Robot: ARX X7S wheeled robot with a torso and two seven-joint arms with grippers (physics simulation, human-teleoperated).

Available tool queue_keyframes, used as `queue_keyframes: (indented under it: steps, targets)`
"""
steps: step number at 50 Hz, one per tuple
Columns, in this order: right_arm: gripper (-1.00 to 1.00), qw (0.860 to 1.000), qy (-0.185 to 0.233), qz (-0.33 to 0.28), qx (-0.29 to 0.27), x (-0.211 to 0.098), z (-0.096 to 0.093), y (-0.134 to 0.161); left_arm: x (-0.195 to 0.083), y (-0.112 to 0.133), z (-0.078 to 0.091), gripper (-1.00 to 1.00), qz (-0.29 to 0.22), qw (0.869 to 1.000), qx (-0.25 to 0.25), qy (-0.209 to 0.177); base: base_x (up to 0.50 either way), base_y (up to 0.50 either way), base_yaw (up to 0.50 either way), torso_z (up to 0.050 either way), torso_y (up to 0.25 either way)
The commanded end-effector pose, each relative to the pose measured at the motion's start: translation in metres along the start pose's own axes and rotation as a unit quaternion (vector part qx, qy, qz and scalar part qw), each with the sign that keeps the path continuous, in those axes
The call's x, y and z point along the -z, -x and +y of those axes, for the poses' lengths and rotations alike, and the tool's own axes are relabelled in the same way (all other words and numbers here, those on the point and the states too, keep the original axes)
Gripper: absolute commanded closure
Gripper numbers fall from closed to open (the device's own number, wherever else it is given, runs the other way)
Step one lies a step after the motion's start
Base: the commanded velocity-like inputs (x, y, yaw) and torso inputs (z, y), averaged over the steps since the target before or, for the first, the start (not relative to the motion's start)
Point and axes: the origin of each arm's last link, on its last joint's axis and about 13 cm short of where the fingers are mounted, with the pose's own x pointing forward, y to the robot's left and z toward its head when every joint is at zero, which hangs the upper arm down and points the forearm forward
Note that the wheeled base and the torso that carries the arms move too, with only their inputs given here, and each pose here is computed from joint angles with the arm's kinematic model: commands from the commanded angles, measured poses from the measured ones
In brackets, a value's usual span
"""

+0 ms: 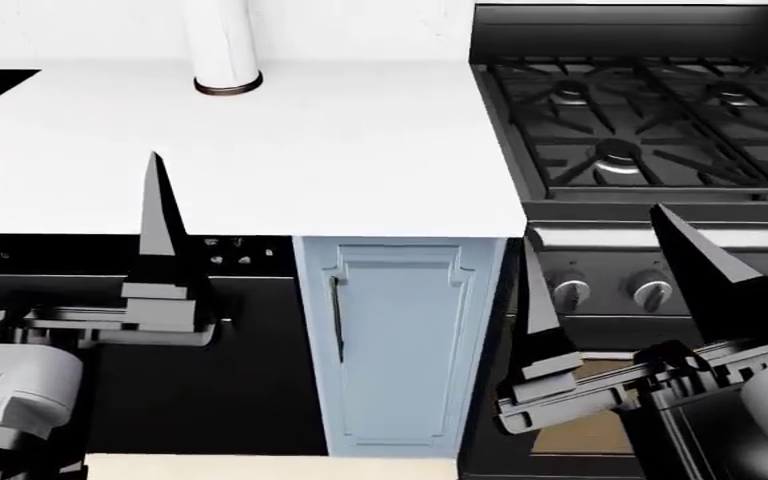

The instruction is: Pick and place the shaker into the drawer. Then close the cabinet.

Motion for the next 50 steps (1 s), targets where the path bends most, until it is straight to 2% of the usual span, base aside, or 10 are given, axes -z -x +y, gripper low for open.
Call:
queue_keyframes:
  steps: [1, 7, 10, 14, 18, 22, 39, 50]
  targets:
    - [-1.00, 1.000, 0.003, -0.002, -0.001, 0.001, 0.000, 0.000, 0.000, 0.000, 0.000, -1.00, 0.000, 1.000, 0.001, 0.000, 0.45, 0.29, 0.00, 0.000, 0.000]
    - [-1.00, 1.000, 0.000, 0.005, -0.007, 0.000, -0.001, -0.008, 0.000, -0.003, 0.000, -1.00, 0.005, 1.000, 0.008, -0.002, 0.45, 0.29, 0.00, 0.000, 0.002]
    - [-1.00, 0.999, 0.016, 0.027, -0.021, -0.008, -0.002, -0.027, -0.001, -0.015, -0.002, -1.00, 0.022, 0.999, 0.037, -0.014, 0.45, 0.29, 0.00, 0.000, 0.000]
    - [-1.00, 0.999, 0.016, 0.041, -0.018, -0.022, -0.012, -0.049, -0.007, -0.041, 0.000, -1.00, 0.037, 0.998, 0.044, -0.018, 0.45, 0.29, 0.00, 0.000, 0.000]
    - [-1.00, 0.999, 0.022, 0.043, -0.014, -0.033, -0.018, -0.060, -0.013, -0.051, -0.002, -1.00, 0.037, 0.998, 0.051, -0.029, 0.47, 0.23, 0.00, 0.000, 0.003]
    - [-1.00, 0.999, 0.007, 0.041, -0.014, -0.038, -0.024, -0.064, -0.017, -0.052, -0.003, -1.00, 0.029, 0.997, 0.055, -0.041, 0.50, -0.02, 0.00, 0.000, 0.000]
    - [-1.00, 0.997, 0.041, 0.055, -0.023, -0.051, -0.021, -0.074, -0.030, -0.056, 0.003, -1.00, 0.014, 0.997, 0.052, -0.055, 0.50, -0.01, 0.00, 0.000, 0.002]
    - [-1.00, 0.997, 0.042, 0.056, -0.029, -0.055, -0.021, -0.074, -0.032, -0.055, 0.001, -1.00, 0.012, 0.996, 0.058, -0.063, 0.50, 0.01, 0.00, 0.000, 0.001]
